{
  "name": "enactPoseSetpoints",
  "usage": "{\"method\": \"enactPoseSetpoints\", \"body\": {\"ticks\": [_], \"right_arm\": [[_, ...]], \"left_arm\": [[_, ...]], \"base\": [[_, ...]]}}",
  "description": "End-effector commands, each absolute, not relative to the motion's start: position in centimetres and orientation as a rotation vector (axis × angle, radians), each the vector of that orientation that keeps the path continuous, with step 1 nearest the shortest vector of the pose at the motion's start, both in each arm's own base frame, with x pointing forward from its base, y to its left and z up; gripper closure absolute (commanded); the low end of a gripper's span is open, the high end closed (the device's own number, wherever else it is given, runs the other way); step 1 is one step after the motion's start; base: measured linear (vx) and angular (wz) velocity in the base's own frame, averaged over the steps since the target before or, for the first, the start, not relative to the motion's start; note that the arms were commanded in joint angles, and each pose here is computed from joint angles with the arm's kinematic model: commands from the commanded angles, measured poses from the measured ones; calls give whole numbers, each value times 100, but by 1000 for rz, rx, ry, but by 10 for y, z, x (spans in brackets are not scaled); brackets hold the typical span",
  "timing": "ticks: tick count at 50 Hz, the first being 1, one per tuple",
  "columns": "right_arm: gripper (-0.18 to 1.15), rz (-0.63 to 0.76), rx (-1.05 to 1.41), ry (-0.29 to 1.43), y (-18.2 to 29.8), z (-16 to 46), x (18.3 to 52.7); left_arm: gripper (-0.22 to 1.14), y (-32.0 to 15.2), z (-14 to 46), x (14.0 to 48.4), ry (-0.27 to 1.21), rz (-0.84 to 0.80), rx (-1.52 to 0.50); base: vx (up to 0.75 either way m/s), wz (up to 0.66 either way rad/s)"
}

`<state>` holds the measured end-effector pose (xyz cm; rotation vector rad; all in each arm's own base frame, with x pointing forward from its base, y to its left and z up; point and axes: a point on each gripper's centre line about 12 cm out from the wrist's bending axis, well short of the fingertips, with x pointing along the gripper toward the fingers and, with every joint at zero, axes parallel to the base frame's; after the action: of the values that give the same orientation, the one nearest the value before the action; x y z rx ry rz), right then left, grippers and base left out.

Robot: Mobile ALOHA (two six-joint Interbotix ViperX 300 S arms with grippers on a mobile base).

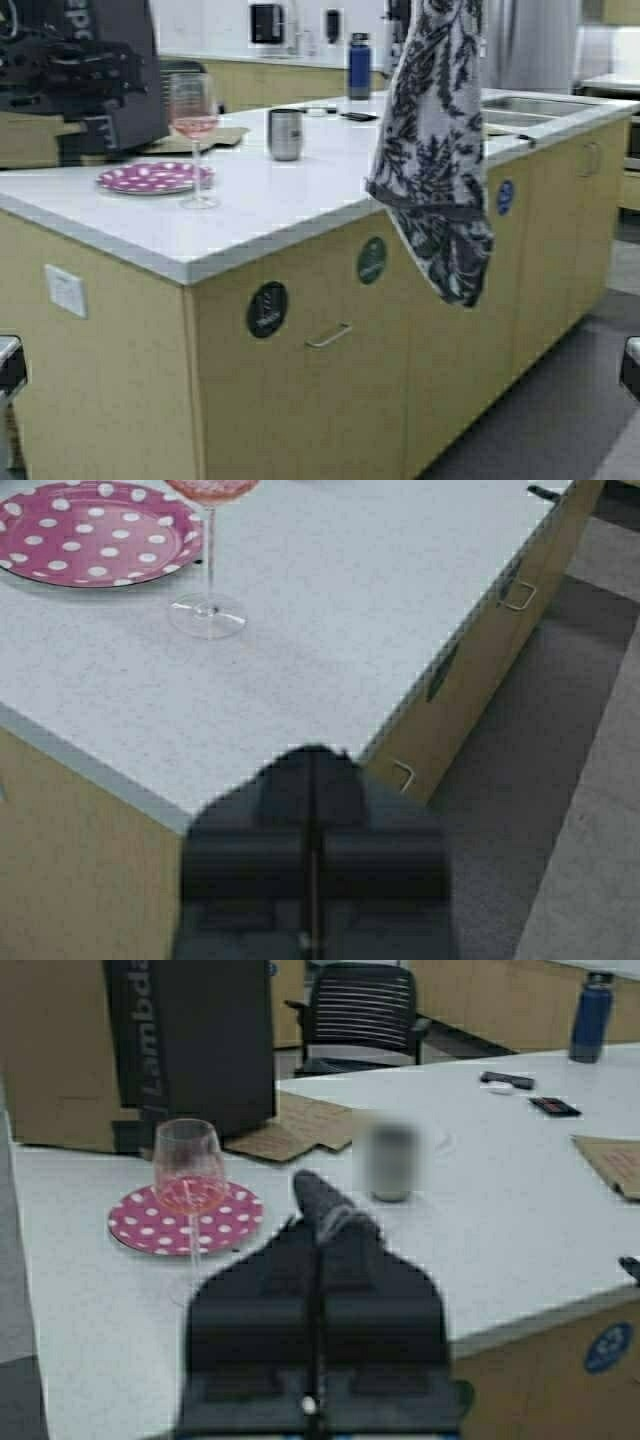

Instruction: Get the cloth and wipe up the spill under the wine glass

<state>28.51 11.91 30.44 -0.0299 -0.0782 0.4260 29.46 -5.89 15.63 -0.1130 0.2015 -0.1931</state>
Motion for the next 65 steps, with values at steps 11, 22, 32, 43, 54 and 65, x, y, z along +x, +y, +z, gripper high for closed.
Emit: {"method": "enactPoseSetpoints", "body": {"ticks": [11,22,32,43,54,65], "right_arm": [[91,426,-6,-157,119,325,285],[91,428,-1,-181,119,328,284],[91,426,-1,-201,120,333,286],[91,428,-5,-193,120,329,286],[91,428,-11,-158,120,316,287],[91,430,-15,-140,121,309,288]], "left_arm": [[89,-90,151,315,197,-270,-111],[89,-100,151,333,166,-244,-76],[89,-100,135,338,168,-234,7],[89,-96,106,346,104,-186,-2],[89,-96,74,352,64,-173,5],[87,-100,51,355,55,-188,8]], "base": [[16,15],[15,1],[14,2],[14,1],[13,0],[12,2]]}}
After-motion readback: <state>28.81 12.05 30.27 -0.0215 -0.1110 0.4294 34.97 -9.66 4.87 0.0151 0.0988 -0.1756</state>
